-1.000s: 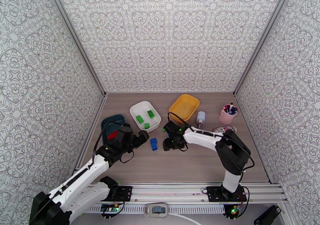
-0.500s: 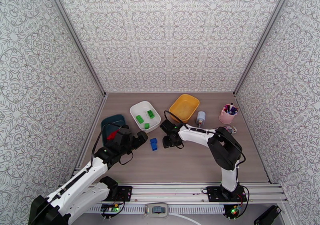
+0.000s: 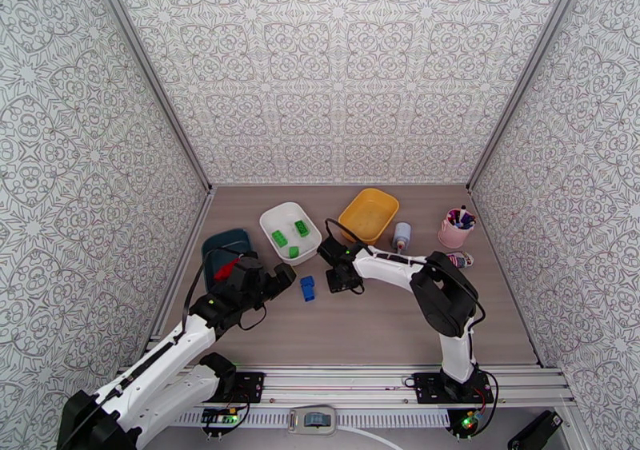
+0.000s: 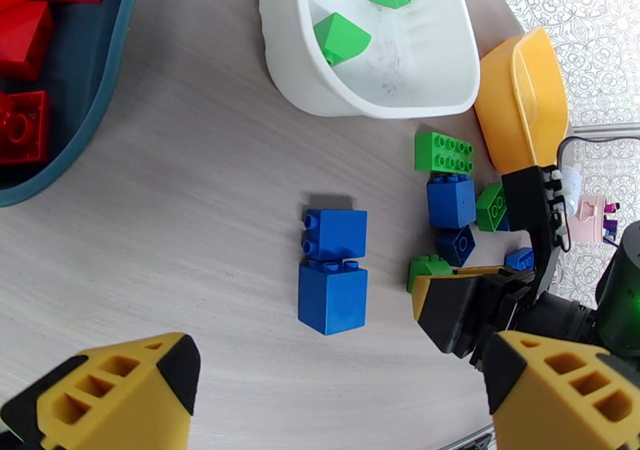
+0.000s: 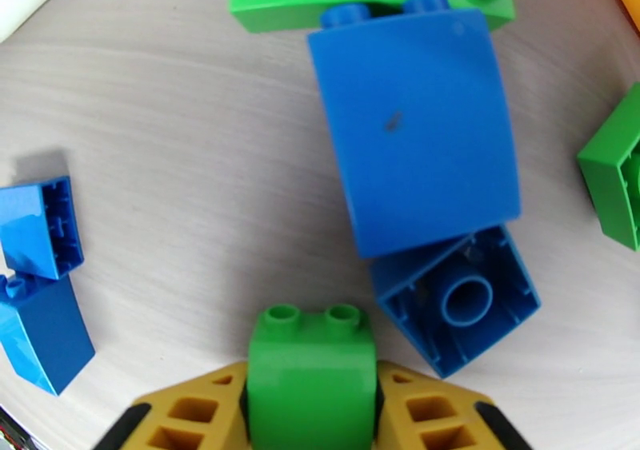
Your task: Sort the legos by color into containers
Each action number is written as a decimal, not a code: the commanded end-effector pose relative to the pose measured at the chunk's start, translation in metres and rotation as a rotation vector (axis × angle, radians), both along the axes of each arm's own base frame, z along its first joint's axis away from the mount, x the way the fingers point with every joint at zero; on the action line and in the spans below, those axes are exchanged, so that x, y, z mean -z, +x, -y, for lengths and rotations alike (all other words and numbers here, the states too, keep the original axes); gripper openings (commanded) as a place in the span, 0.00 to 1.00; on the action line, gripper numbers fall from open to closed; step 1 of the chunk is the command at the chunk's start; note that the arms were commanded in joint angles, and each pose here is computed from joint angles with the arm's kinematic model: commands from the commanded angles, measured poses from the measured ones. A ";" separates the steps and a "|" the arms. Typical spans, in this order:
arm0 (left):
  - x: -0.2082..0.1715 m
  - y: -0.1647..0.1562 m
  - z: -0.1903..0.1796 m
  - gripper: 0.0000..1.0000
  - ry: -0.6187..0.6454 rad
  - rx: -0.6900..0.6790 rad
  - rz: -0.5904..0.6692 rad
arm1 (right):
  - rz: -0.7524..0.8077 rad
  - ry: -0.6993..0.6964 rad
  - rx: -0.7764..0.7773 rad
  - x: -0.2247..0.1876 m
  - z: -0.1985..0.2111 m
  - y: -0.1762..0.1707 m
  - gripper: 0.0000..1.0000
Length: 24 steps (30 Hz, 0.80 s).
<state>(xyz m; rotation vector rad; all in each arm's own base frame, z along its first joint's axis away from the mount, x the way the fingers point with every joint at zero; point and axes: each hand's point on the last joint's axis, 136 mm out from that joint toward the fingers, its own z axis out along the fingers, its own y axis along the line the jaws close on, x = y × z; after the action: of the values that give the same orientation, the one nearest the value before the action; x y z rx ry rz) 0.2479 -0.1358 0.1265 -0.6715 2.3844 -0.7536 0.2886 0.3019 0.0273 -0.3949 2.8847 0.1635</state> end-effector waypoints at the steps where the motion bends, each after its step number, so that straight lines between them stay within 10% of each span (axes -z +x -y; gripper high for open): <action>1: 0.003 0.001 0.003 0.99 -0.014 0.015 -0.004 | 0.005 0.067 0.000 -0.018 -0.007 -0.007 0.36; 24: -0.057 0.066 -0.001 0.99 -0.225 0.051 0.110 | -0.097 0.694 0.064 -0.107 -0.100 0.064 0.37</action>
<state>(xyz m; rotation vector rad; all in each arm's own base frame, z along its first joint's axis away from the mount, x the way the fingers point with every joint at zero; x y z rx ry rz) 0.3007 -0.1295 0.1549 -0.7309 2.3010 -0.9897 0.3355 0.3758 0.1134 -0.1935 2.7501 0.9460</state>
